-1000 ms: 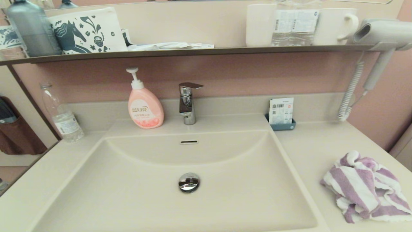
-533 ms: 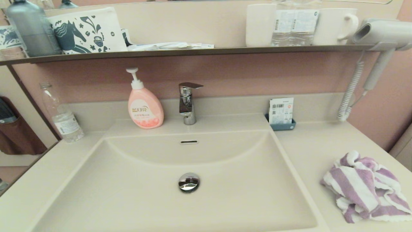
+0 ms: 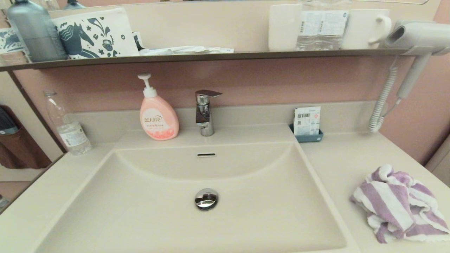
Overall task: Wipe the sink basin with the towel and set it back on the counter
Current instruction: Pick up the cloth
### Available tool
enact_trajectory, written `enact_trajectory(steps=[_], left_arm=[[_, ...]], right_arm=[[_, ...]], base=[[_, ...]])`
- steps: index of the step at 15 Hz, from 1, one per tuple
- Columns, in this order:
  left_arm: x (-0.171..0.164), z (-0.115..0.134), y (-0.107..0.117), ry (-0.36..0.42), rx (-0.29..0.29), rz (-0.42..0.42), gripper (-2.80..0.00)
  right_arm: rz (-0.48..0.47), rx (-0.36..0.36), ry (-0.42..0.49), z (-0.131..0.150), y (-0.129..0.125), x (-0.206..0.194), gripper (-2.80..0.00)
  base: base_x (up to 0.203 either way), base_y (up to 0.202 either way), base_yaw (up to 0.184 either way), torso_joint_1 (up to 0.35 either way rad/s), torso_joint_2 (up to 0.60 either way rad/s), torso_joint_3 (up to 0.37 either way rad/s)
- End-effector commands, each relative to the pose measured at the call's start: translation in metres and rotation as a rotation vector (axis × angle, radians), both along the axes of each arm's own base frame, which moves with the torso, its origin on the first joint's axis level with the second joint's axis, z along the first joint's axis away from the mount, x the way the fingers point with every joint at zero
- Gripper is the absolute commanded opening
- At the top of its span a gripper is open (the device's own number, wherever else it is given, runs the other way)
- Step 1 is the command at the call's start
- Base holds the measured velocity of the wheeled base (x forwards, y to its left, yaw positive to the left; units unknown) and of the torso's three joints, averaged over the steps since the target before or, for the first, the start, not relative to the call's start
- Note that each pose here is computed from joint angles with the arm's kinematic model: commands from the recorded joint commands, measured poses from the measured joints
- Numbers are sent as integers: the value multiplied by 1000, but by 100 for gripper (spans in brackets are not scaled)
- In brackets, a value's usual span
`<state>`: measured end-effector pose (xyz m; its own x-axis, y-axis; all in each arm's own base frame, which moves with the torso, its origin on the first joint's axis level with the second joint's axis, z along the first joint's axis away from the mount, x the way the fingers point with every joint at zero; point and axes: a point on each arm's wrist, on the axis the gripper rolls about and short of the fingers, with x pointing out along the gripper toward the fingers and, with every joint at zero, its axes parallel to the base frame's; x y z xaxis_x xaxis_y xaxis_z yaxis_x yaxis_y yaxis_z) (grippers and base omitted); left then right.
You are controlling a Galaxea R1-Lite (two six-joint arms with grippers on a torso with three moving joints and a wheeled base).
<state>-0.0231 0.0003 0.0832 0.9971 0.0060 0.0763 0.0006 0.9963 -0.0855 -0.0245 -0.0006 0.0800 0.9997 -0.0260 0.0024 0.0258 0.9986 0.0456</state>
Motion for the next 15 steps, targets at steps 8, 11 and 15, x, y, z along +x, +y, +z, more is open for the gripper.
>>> enact_trajectory(steps=[8, 11, 15], left_arm=[[0, 0, 0, 1, -1, 0, -280], [0, 0, 0, 1, -1, 0, -280], [0, 0, 0, 1, -1, 0, -280]], right_arm=[[-81, 37, 232, 98, -2, 37, -280], [-125, 112, 433, 146, -2, 93, -280], [-177, 208, 800, 181, 0, 182, -280]], base=[[0, 0, 0, 0, 0, 0], [0, 0, 0, 0, 0, 0], [0, 0, 0, 0, 0, 0]])
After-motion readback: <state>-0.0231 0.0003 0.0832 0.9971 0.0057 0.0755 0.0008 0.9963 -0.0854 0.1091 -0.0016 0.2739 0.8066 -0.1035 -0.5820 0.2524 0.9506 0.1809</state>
